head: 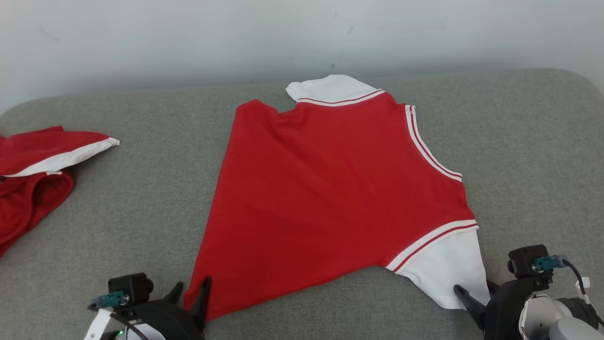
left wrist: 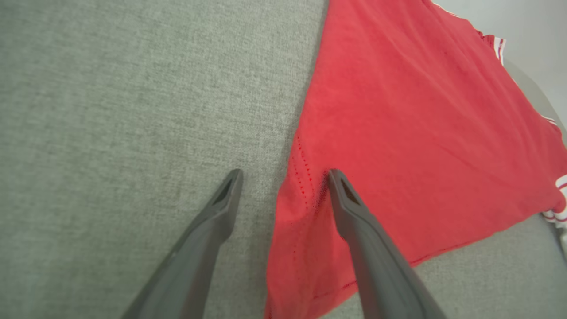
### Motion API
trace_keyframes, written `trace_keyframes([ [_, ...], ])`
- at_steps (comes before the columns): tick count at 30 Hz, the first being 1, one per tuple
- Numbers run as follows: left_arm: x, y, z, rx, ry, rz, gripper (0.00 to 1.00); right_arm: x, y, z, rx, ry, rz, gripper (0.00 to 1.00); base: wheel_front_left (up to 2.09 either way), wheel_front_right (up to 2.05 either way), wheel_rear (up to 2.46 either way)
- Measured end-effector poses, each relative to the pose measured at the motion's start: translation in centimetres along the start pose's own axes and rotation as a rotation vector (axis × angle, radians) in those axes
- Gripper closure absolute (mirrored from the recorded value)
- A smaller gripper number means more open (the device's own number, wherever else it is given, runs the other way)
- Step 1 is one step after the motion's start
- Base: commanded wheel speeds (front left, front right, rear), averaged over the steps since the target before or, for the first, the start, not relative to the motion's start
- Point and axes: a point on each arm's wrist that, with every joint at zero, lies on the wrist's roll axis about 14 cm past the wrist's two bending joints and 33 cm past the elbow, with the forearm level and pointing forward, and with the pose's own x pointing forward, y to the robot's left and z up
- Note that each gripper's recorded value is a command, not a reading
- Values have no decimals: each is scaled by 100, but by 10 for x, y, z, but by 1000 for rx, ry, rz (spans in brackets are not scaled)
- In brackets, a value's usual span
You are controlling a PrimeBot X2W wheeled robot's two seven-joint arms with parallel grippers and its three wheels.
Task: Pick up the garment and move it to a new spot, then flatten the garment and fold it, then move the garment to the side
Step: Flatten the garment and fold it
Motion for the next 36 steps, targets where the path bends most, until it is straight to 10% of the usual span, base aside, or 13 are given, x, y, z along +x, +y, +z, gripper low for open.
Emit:
trace_keyframes([
  [5, -14, 0, -12, 98, 68, -13, 0, -5, 7, -9, -33, 45, 15, 0, 0, 0, 0],
  [22, -30, 0, -37, -39, 166, 15, 18, 3, 15, -33, -129, 187, -9, 0, 0, 0, 0],
  [25, -28, 3, -37, -40, 171, 27, 100, 5, 13, -32, -139, 191, -15, 100, 0, 0, 0],
  [36, -25, 2, -2, 18, 41, 9, 100, 5, 8, 24, 32, 1, 16, 100, 0, 0, 0],
])
